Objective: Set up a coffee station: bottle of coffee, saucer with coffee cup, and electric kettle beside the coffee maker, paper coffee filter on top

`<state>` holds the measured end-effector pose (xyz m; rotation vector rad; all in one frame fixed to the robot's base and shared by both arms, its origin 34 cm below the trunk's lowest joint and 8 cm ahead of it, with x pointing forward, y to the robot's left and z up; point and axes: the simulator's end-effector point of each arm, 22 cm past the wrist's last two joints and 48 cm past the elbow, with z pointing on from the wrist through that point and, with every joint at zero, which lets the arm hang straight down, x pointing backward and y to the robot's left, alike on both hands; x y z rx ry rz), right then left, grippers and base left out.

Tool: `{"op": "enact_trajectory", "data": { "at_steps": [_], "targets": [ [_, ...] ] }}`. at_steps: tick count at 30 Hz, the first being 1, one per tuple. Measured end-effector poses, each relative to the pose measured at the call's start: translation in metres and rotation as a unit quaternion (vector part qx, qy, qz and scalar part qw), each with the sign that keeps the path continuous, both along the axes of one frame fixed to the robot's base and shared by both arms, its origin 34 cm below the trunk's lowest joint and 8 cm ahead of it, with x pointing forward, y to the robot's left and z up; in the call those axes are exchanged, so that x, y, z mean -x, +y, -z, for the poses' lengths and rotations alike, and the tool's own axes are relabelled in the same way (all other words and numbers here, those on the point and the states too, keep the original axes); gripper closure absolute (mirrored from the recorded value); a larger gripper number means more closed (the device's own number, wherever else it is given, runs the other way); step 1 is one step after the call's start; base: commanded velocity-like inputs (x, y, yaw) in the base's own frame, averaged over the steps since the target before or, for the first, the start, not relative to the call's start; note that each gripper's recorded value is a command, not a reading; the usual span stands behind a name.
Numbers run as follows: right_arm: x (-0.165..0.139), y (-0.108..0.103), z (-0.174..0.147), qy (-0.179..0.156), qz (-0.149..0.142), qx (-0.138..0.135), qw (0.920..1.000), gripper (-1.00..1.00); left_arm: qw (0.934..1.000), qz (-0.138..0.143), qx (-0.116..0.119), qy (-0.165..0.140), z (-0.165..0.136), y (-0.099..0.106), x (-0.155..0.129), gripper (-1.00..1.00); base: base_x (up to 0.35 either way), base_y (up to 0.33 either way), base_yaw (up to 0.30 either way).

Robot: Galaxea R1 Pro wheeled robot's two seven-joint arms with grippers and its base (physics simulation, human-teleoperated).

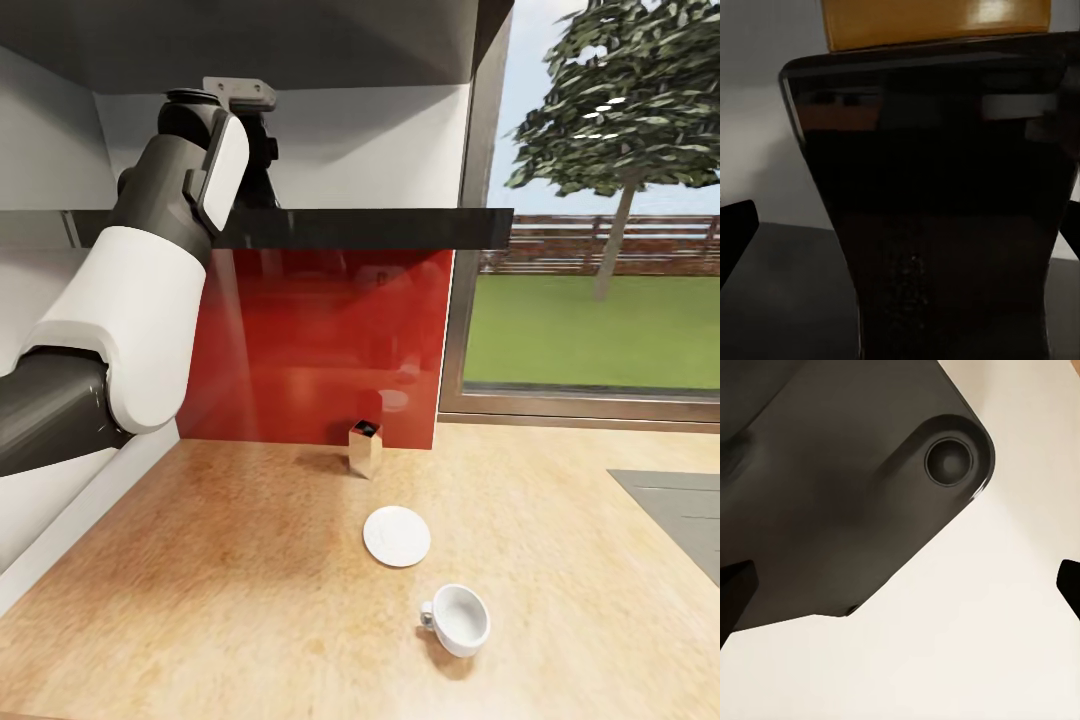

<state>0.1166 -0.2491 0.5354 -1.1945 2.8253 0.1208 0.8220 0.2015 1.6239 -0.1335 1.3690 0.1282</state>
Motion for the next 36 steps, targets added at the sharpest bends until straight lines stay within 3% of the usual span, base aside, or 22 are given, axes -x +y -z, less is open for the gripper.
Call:
{"op": "enact_trajectory", "data": {
  "at_steps": [36],
  "targets": [
    [0.0000,0.0000,0.0000,0.000,0.000,0.000,1.0000,-1.00,1.0000,0.007,0.000,0.002,0.0008,-0.0033,-0.0008,-1.00,0.018,0.000,0.000]
  ]
}}
